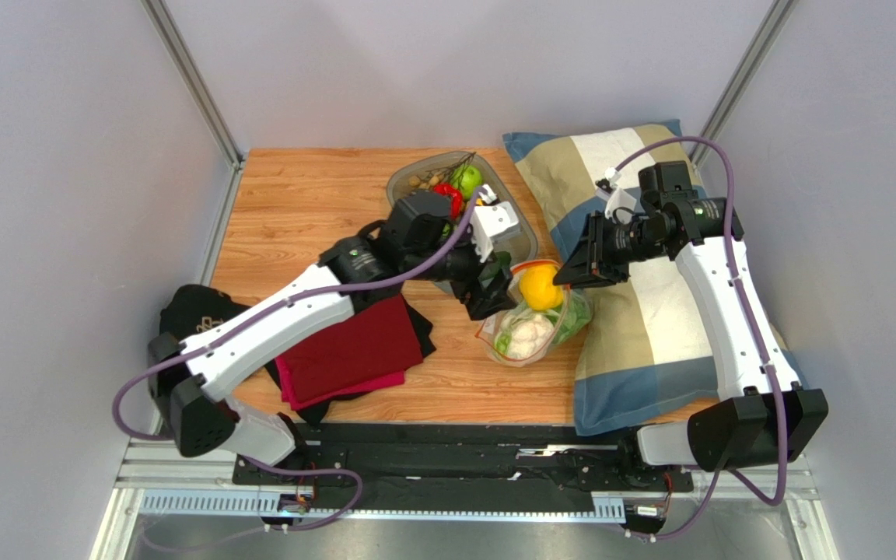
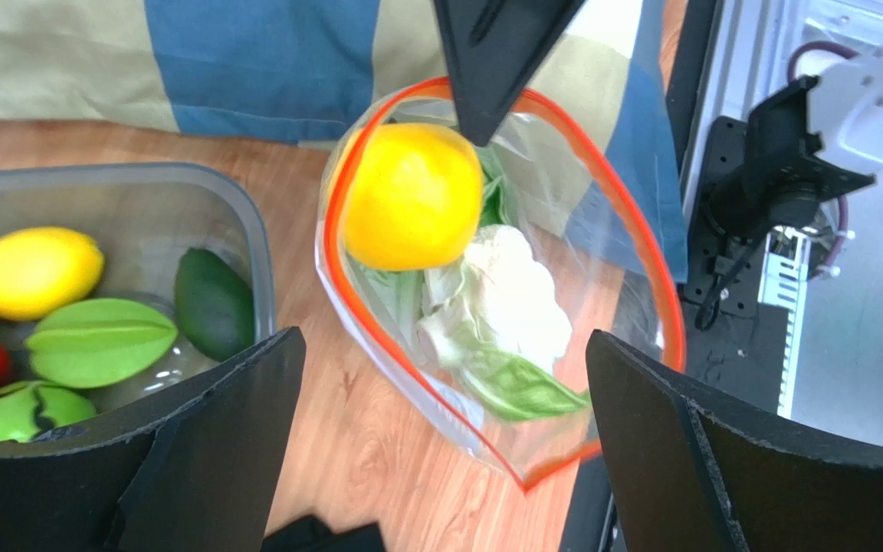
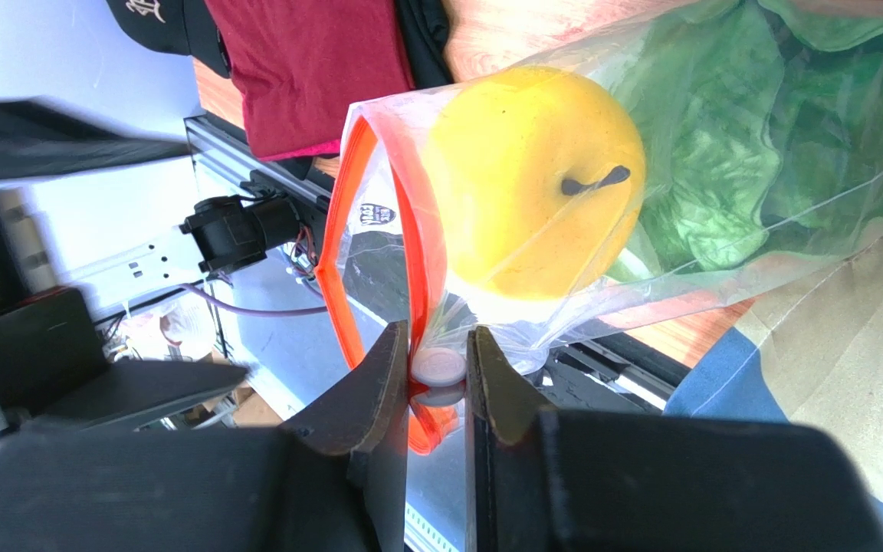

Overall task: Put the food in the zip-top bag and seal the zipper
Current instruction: Place the fake fruit in the zipper food storage bag, then pick up the fake fruit from the bin.

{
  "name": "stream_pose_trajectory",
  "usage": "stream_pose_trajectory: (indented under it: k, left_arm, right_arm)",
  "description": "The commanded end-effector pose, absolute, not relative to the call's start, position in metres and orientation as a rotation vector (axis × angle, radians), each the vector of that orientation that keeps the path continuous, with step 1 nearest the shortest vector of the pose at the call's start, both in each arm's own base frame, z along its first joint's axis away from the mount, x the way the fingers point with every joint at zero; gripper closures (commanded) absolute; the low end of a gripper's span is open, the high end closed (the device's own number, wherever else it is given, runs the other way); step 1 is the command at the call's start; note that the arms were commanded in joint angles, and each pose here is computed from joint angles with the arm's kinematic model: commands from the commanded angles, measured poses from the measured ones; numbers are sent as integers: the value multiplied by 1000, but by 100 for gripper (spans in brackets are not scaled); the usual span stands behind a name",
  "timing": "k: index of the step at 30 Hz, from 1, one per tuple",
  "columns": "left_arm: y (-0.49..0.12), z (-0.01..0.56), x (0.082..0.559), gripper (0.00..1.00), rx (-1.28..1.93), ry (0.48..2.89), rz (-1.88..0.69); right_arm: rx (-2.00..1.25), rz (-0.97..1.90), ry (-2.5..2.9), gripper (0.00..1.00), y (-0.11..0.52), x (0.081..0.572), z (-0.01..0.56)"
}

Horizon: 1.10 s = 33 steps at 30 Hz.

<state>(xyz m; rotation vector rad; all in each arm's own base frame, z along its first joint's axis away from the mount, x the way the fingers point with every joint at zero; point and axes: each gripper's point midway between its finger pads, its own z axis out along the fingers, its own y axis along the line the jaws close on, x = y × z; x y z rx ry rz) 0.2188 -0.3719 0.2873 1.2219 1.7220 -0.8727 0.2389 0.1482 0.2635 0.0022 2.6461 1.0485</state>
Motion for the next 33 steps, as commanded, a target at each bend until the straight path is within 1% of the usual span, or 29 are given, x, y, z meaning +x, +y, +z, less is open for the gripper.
stream_pose_trajectory:
  k: [1, 3, 5, 6, 9, 11, 13, 14, 15, 16, 19, 24, 26, 28, 29, 30, 31, 32, 33]
  left_arm:
    - [-351, 279, 201, 1, 1340, 1738, -824]
    - [-344, 260, 189, 1, 1390, 1794, -846]
    - [-343, 253, 176, 1, 1432, 1781, -886]
    - [-341, 241, 171, 1, 1455, 1796, -881]
    - [-342, 225, 168, 1, 1462, 1832, -869]
    - [-342, 221, 180, 1, 1420, 1851, -811]
    - [-340, 232, 203, 6, 1298, 1860, -781]
    - [-337, 238, 207, 12, 1245, 1856, -842]
    - [-324, 247, 232, 14, 1107, 1887, -865]
    - [-324, 258, 245, 15, 1043, 1855, -891]
    - [-310, 270, 283, 15, 952, 1844, -866]
    - [-291, 256, 354, 14, 806, 1926, -787]
    - [-279, 246, 393, 14, 739, 1962, -682]
    - [-268, 235, 420, 16, 726, 2003, -590]
    - [-256, 232, 451, 20, 671, 2022, -532]
    - [-251, 229, 464, 22, 679, 2018, -502]
    - [-245, 205, 479, 24, 664, 2077, -454]
    - [-238, 217, 497, 25, 637, 2049, -420]
    - [-235, 212, 507, 26, 661, 2038, -381]
  right_arm:
    - [19, 1050, 2606, 100, 148, 247, 269]
    - [25, 1049, 2602, 100, 147, 248, 270]
    - [34, 1050, 2604, 100, 147, 249, 269]
    - [36, 1050, 2602, 100, 146, 249, 270]
    - [38, 1056, 2603, 100, 147, 250, 269]
    - [41, 1054, 2604, 100, 146, 250, 269]
    - [43, 1042, 2603, 100, 145, 250, 269]
    - [46, 1038, 2606, 100, 145, 250, 268]
    - [44, 1035, 2606, 100, 144, 250, 268]
    - [47, 1032, 2607, 100, 144, 250, 267]
    - [57, 1027, 2611, 100, 142, 251, 266]
    - [65, 1023, 2609, 100, 141, 254, 266]
    - [75, 1022, 2614, 100, 139, 255, 265]
    - [76, 1019, 2615, 100, 139, 255, 264]
    - [79, 1018, 2615, 100, 138, 255, 264]
    - [82, 1016, 2614, 100, 137, 256, 264]
    - [86, 1014, 2615, 100, 136, 255, 264]
    - [87, 1014, 2613, 100, 136, 256, 264]
    - [88, 1014, 2615, 100, 136, 257, 264]
